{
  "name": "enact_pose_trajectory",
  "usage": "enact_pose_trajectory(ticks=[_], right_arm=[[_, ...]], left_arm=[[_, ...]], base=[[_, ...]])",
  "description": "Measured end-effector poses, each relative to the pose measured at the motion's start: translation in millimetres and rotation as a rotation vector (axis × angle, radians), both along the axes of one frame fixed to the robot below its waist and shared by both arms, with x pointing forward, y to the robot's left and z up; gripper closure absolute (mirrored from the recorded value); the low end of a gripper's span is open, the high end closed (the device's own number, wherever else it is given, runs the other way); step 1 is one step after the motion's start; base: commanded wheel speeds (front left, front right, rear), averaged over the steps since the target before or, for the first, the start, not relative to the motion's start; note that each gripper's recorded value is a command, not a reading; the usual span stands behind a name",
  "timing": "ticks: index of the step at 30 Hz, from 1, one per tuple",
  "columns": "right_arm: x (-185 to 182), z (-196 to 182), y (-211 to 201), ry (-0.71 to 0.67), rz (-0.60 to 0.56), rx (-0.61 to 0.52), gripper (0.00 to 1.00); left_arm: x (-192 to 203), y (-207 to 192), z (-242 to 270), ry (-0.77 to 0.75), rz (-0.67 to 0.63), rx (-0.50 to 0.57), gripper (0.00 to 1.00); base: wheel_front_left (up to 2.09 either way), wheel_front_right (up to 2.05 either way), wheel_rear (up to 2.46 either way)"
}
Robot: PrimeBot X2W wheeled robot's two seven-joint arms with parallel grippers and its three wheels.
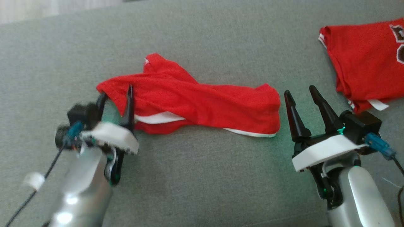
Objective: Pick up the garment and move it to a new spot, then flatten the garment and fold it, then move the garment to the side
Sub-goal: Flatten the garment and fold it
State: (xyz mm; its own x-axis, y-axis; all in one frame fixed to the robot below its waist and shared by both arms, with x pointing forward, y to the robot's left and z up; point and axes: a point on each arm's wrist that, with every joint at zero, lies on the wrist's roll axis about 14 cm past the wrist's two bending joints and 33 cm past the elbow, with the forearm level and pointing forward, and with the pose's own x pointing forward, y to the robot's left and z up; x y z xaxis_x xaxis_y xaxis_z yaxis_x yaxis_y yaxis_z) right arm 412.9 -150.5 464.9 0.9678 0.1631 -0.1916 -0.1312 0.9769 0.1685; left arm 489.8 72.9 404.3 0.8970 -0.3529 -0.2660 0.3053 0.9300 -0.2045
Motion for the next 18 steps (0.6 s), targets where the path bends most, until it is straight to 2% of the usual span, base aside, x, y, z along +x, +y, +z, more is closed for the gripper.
enact_pose_trajectory(ticks=[9,18], right_arm=[[-16.5,17.2,4.7,-0.034,0.010,0.016,0.00],[-22.9,28.3,5.9,-0.060,0.012,0.025,0.00]], left_arm=[[-58.6,22.2,-3.4,0.044,0.050,-0.068,0.00],[-80.5,35.1,2.1,0.034,0.085,-0.082,0.00]], base=[[0.00,0.00,0.00],[0.00,0.00,0.00]])
